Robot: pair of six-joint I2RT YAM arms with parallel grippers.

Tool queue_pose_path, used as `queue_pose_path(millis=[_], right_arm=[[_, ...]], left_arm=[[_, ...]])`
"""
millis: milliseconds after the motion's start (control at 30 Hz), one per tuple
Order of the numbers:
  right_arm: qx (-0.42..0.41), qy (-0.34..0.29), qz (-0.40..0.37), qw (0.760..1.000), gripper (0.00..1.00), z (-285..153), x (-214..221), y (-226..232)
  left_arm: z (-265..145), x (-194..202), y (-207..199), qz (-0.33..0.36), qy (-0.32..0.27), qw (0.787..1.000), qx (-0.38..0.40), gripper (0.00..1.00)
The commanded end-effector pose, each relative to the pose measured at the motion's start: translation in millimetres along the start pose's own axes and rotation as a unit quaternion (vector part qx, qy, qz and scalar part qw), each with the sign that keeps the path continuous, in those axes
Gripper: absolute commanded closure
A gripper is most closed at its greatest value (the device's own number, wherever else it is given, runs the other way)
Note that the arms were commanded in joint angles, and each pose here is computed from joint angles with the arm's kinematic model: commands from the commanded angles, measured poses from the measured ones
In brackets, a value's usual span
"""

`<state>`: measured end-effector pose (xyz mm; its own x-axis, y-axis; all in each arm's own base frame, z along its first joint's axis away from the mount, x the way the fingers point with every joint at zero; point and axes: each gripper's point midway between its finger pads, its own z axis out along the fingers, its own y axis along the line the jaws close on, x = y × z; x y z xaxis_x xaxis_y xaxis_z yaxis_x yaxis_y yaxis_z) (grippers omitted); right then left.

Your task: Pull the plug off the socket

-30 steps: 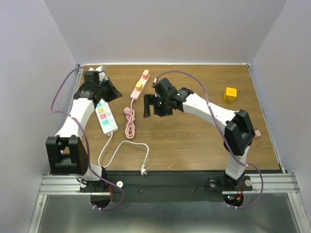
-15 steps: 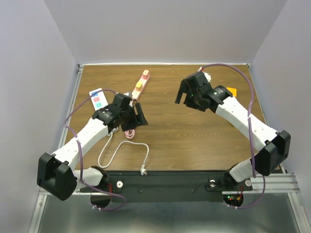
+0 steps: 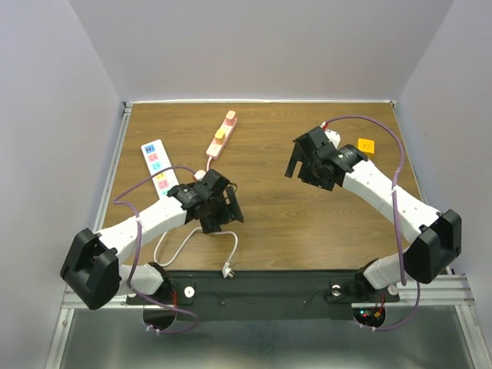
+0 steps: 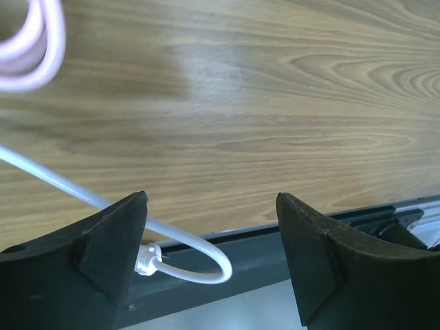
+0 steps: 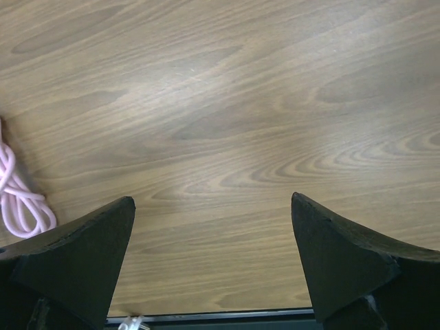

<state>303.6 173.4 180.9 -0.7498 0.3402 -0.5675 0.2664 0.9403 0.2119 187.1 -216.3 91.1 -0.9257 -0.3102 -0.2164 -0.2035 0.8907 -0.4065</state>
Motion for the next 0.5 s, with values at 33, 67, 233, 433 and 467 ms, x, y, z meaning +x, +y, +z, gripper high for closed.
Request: queue_pose_path(millis=[33, 67, 233, 433, 467], right_arm=[[-0.001, -0.022, 0.017, 1.000, 0.00, -12.9, -4.7, -7.3], [0.001, -0.022, 0.016, 1.000, 0.00, -12.5, -4.6, -8.6], [-0.002, -0.021, 0.008, 1.000, 0.00, -12.5, -4.9, -6.8], [-0.005, -0.021, -0.002, 1.000, 0.00, -13.0, -8.0, -4.0], [-0.005, -0.019, -0.004, 1.000, 0.00, -12.2, -6.4, -3.7]], left_arm=[[-21.7, 15.4, 0.2, -0.044, -0.006, 0.999, 0.008, 0.13], [-24.2, 17.2, 0.9, -0.046, -0.005, 0.999, 0.007, 0.13], [-49.2, 9.3, -10.6, -0.057, -0.028, 0.998, 0.025, 0.13], [-59.9, 1.2, 0.7, -0.064, -0.059, 0.996, 0.005, 0.13], [-59.7, 3.2, 1.6, -0.063, -0.056, 0.996, 0.003, 0.13]])
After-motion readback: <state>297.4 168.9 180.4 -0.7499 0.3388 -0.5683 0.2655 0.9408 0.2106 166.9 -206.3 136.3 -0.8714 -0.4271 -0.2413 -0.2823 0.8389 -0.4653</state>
